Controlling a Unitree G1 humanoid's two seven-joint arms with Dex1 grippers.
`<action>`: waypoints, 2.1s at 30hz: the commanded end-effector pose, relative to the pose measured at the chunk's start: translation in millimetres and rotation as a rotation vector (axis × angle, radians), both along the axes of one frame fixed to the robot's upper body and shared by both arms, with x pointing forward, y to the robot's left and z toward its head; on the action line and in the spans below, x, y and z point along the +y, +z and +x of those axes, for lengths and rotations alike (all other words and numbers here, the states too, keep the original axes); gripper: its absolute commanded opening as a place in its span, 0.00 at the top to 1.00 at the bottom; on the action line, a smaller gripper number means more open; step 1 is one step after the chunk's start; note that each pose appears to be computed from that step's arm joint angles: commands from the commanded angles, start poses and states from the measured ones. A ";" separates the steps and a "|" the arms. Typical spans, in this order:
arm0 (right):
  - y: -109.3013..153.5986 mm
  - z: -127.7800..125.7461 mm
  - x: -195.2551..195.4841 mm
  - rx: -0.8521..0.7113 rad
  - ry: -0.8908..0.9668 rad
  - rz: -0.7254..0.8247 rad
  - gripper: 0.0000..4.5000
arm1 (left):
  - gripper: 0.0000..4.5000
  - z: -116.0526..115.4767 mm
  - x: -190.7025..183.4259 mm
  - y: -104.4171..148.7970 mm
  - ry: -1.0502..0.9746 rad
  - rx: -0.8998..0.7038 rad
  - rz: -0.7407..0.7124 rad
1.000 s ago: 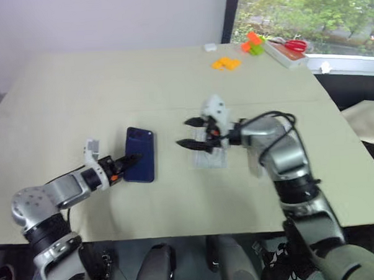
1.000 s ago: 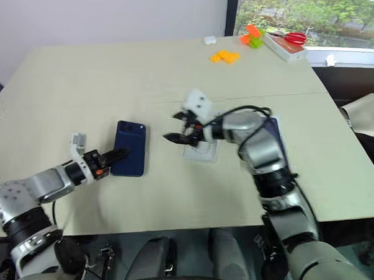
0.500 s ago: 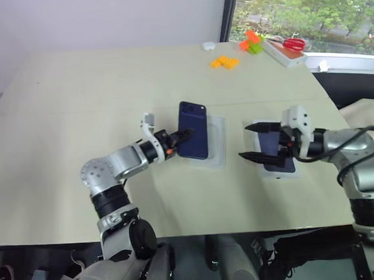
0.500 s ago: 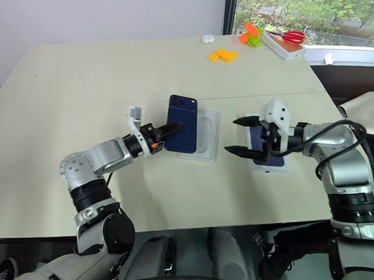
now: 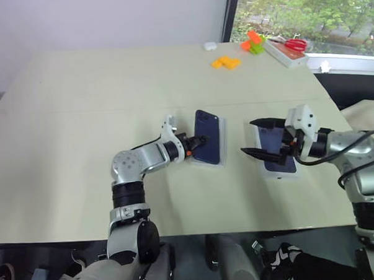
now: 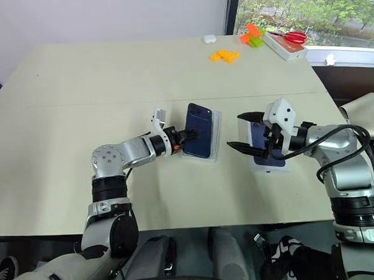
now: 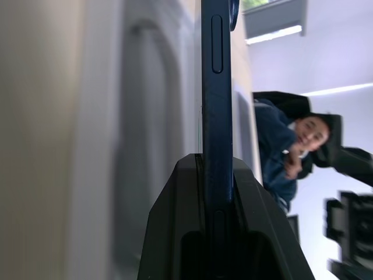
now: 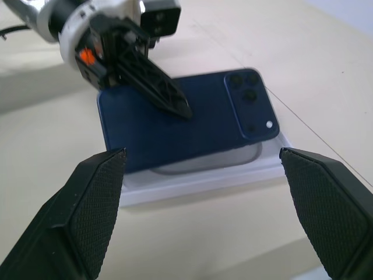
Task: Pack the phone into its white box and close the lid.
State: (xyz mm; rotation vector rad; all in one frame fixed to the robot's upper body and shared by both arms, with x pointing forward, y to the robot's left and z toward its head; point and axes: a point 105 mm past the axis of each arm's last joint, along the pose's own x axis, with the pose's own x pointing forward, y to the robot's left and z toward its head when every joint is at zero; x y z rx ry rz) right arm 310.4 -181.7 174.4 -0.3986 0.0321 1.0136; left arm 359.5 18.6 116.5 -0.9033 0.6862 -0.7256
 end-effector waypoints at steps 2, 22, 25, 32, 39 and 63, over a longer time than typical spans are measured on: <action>9.2 -1.1 3.1 -0.065 0.005 -0.014 0.02 | 1.00 0.1 -10.6 18.0 -0.050 -0.061 -0.019; 6.6 3.9 5.9 -0.095 -0.012 -0.043 0.00 | 0.49 11.6 -23.5 6.0 -0.047 -0.002 0.007; 5.1 5.2 6.2 -0.095 -0.013 -0.046 0.00 | 0.15 9.7 -25.0 11.9 -0.067 -0.020 0.018; 3.7 8.8 7.2 -0.098 -0.015 -0.047 0.00 | 0.02 4.1 -25.9 24.5 -0.103 -0.057 0.052; 3.3 12.1 8.0 -0.101 -0.013 -0.049 0.00 | 0.02 -4.7 -24.0 31.2 -0.086 -0.068 0.070; 15.1 33.0 32.5 -0.157 -0.068 0.068 0.00 | 0.20 5.8 47.6 66.7 0.140 -0.207 0.158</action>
